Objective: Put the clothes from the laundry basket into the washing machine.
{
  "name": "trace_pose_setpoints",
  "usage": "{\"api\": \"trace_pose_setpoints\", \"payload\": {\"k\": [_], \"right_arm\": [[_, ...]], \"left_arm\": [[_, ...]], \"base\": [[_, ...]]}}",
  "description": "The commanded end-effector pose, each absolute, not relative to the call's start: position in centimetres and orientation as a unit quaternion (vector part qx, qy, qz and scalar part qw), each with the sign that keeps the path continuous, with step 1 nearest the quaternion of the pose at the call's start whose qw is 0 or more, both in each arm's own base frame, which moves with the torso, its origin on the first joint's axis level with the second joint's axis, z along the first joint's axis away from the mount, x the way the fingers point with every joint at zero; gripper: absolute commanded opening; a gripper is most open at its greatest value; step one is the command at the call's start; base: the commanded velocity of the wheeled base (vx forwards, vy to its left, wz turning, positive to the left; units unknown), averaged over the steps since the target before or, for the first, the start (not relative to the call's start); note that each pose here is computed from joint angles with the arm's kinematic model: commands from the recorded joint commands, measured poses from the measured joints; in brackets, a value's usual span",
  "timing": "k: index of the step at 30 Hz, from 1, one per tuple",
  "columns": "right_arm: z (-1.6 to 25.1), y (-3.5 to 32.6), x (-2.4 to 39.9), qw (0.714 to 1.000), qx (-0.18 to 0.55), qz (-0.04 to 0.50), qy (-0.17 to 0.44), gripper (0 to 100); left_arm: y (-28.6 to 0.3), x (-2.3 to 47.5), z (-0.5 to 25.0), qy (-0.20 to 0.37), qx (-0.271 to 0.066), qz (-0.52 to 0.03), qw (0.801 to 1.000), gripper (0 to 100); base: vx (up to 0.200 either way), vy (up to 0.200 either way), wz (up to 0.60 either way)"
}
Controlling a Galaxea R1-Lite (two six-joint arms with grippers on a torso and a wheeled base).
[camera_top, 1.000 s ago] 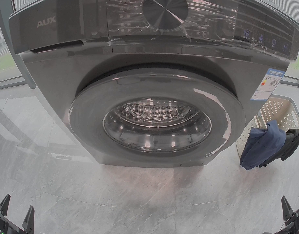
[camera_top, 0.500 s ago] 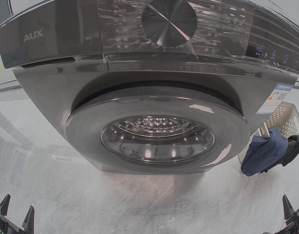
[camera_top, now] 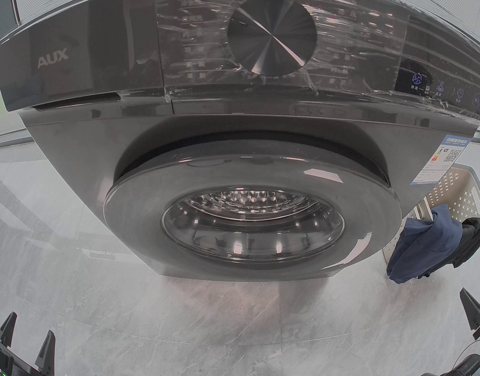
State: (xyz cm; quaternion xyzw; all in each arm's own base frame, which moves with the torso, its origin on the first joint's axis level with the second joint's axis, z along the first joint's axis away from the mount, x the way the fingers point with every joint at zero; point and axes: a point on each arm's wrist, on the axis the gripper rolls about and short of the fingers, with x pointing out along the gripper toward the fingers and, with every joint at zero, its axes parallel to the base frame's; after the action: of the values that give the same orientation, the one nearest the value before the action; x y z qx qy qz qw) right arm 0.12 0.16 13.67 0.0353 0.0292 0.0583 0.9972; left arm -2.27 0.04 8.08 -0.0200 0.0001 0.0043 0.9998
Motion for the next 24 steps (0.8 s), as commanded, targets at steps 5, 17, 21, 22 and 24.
{"api": "trace_pose_setpoints", "payload": {"k": [5,17,21,22,24], "right_arm": [[15.1,2.4,7.6,0.971,0.02,0.184,0.154,100],[17.8,4.6,13.1,0.965,-0.007,0.206,0.164,100],[18.4,5.7,14.5,0.959,-0.013,0.227,0.168,100],[18.5,6.0,14.7,0.957,-0.014,0.234,0.168,100],[18.7,6.5,15.1,0.955,-0.016,0.242,0.169,100]], "left_arm": [[0.0,-2.3,7.6,0.001,-0.02,0.004,1.0,100],[0.0,-2.3,7.6,0.001,-0.02,0.004,1.0,100],[0.0,-2.3,7.6,0.001,-0.02,0.004,1.0,100],[0.0,-2.3,7.6,0.001,-0.02,0.004,1.0,100],[0.0,-2.3,7.6,0.001,-0.02,0.004,1.0,100]], "base": [[0.0,0.0,0.0],[0.0,0.0,0.0],[0.0,0.0,0.0],[0.0,0.0,0.0],[0.0,0.0,0.0]]}}
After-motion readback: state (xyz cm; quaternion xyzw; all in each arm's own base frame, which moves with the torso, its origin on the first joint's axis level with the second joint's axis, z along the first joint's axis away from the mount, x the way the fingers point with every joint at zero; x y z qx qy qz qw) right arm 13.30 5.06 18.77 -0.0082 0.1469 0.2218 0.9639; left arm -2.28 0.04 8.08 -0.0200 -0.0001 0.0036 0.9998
